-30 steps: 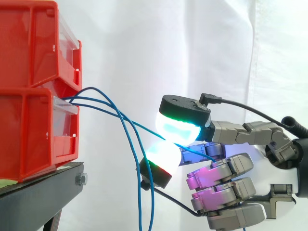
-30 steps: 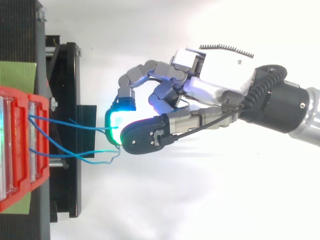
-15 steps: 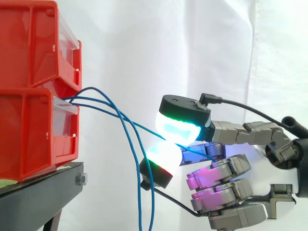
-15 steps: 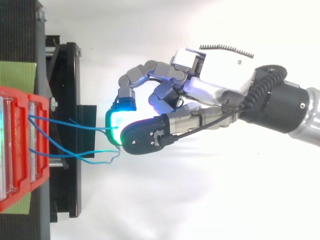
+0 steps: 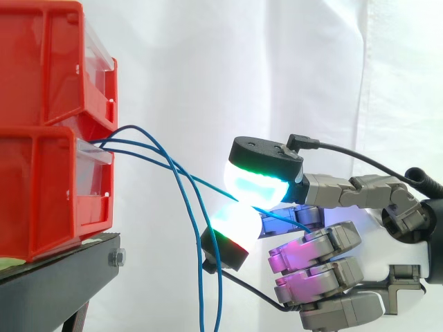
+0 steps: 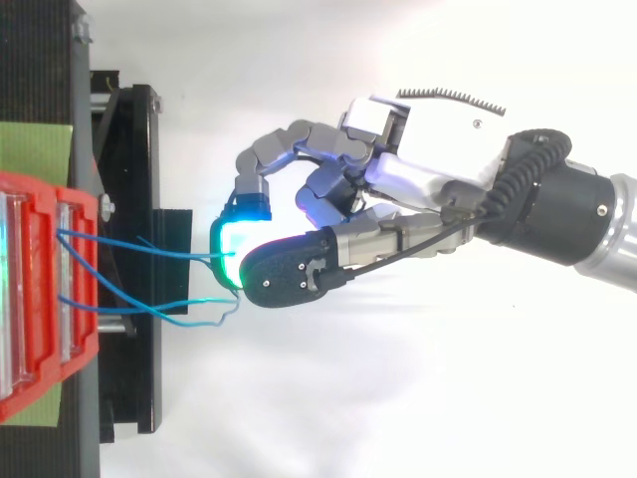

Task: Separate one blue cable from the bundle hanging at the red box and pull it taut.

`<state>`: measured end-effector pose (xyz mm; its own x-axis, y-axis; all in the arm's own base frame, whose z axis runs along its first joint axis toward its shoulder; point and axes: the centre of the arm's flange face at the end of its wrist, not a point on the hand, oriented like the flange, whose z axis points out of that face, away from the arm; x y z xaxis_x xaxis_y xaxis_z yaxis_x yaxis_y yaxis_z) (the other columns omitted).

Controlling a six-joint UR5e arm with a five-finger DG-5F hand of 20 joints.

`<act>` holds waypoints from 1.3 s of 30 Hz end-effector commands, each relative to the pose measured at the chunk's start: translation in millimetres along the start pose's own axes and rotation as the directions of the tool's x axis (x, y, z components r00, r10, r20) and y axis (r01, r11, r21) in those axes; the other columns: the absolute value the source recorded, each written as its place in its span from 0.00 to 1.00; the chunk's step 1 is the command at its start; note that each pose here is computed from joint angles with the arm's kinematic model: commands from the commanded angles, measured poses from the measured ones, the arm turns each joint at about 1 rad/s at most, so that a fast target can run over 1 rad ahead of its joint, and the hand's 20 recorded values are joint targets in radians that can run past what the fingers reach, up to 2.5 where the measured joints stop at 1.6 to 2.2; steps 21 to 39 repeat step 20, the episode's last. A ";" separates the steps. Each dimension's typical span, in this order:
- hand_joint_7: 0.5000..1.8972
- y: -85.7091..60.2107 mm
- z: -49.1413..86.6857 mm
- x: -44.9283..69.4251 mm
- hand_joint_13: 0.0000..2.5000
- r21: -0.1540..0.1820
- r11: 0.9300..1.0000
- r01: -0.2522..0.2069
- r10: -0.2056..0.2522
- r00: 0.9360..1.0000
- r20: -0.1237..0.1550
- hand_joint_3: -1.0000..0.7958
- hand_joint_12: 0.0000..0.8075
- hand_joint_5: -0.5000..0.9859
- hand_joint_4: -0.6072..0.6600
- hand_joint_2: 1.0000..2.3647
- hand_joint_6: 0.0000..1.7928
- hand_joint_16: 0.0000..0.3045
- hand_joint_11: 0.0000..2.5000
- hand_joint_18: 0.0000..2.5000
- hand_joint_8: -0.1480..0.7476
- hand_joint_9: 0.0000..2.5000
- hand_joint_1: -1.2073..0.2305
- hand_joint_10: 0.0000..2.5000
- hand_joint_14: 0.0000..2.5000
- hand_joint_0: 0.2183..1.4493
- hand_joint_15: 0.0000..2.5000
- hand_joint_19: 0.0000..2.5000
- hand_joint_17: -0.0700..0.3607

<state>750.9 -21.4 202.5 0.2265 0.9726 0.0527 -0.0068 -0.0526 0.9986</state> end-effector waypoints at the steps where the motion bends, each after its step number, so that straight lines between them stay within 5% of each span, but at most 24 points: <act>1: 0.48 0.0 0.0 0.0 0.38 0.000 1.000 0.000 0.000 1.000 0.000 0.51 0.48 0.24 0.55 0.02 0.52 0.12 0.50 0.61 0.56 0.42 0.33 0.86 1.00 0.37 0.57 0.88 0.36; 39: 0.47 0.0 0.0 0.0 0.38 0.000 1.000 0.000 0.000 1.000 0.000 0.50 0.49 0.24 0.55 0.02 0.52 0.13 0.50 0.62 0.57 0.43 0.33 0.87 1.00 0.37 0.57 0.88 0.36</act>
